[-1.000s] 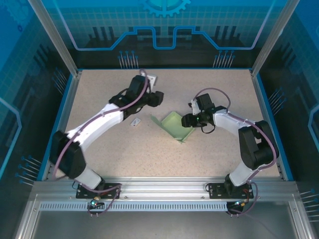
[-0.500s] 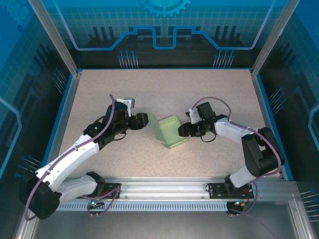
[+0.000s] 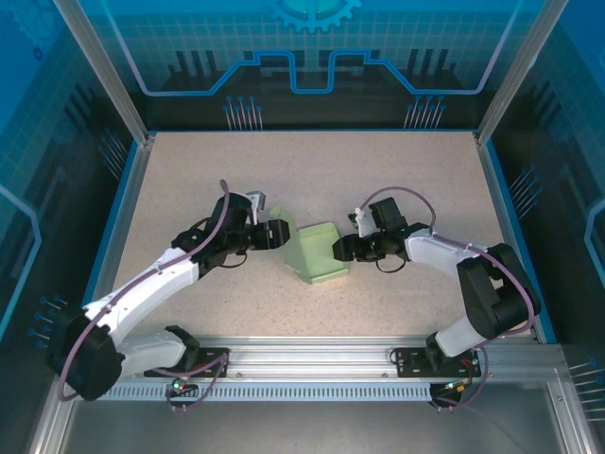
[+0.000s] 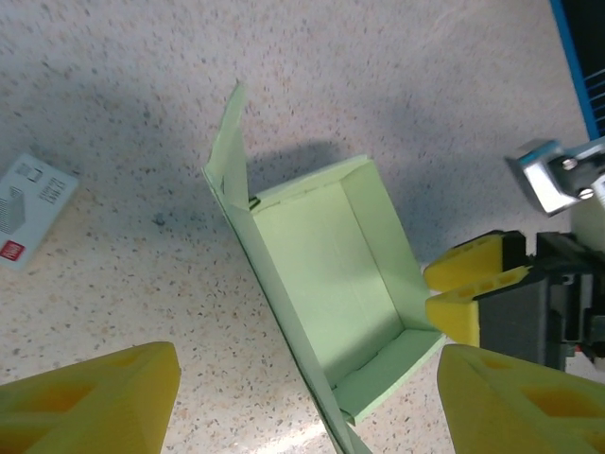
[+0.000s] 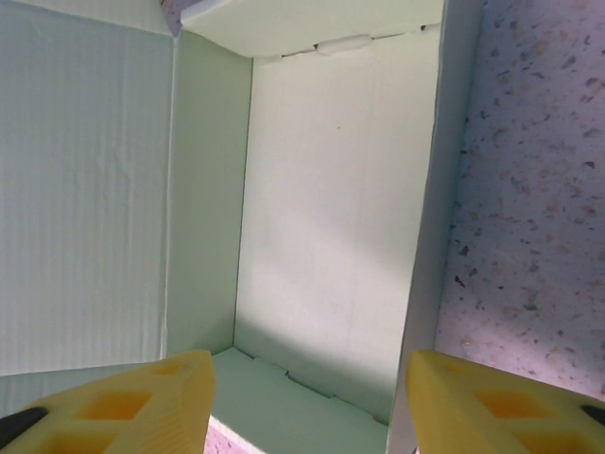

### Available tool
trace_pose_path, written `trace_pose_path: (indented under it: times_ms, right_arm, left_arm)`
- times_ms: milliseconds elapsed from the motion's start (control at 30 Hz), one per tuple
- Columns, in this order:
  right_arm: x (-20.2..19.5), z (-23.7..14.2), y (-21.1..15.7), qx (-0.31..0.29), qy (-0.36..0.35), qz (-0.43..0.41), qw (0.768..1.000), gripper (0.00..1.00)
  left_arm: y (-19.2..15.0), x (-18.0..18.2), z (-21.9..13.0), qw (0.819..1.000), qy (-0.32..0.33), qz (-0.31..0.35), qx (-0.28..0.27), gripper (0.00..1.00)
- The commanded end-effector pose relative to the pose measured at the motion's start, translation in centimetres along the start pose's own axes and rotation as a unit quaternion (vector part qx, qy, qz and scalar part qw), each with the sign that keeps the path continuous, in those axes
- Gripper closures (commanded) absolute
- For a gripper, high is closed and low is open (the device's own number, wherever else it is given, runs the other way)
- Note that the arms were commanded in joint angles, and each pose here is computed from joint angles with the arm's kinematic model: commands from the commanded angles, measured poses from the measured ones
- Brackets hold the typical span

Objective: Fold the paper box

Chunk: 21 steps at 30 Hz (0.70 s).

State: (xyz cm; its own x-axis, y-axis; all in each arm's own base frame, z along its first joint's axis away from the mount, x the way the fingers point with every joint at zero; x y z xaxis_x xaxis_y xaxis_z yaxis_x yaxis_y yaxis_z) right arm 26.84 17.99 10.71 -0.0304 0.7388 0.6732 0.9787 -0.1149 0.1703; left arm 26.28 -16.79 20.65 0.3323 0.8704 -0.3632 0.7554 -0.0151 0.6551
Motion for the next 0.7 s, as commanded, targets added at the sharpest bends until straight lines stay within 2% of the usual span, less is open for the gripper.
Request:
trace_pose_path:
  times_ms: [0,200,433,667]
  right_arm:
    - [-0.2,0.3,0.3,-0.014,-0.006,0.006,1.0,0.43]
    - [-1.4,0.0,1.4,-0.05,-0.009,0.045,0.998,0.43]
    - [-2.7,-1.4,2.5,-0.1,-0.005,0.084,0.991,0.43]
    - [-3.9,-4.2,1.0,-0.129,-0.037,0.088,0.987,0.42]
  left_arm:
    - [2.0,-1.5,0.9,0.999,-0.045,0.001,-0.014,0.27]
    - [4.1,-2.9,3.8,0.997,-0.077,0.006,-0.009,0.28]
    - [7.4,-5.1,8.8,0.992,-0.122,0.019,0.01,0.29]
    - [12.2,-7.6,12.6,0.986,-0.154,0.056,0.012,0.29]
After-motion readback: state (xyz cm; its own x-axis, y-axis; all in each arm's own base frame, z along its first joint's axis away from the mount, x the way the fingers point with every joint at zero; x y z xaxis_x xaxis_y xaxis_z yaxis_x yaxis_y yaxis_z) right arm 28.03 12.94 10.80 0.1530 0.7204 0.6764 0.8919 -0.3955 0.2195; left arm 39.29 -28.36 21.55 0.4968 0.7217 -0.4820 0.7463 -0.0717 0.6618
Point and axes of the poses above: each hand's point on the last joint's axis, 136 mm out from that joint toward the fingers, its own z axis out along the fingers, its own x axis along the line the jaws close on, y = z × x, the point moved 6 cm from there along -z, back along the fingers, and after that the axes turned 14 degrees about z, right-handed, at the moved point
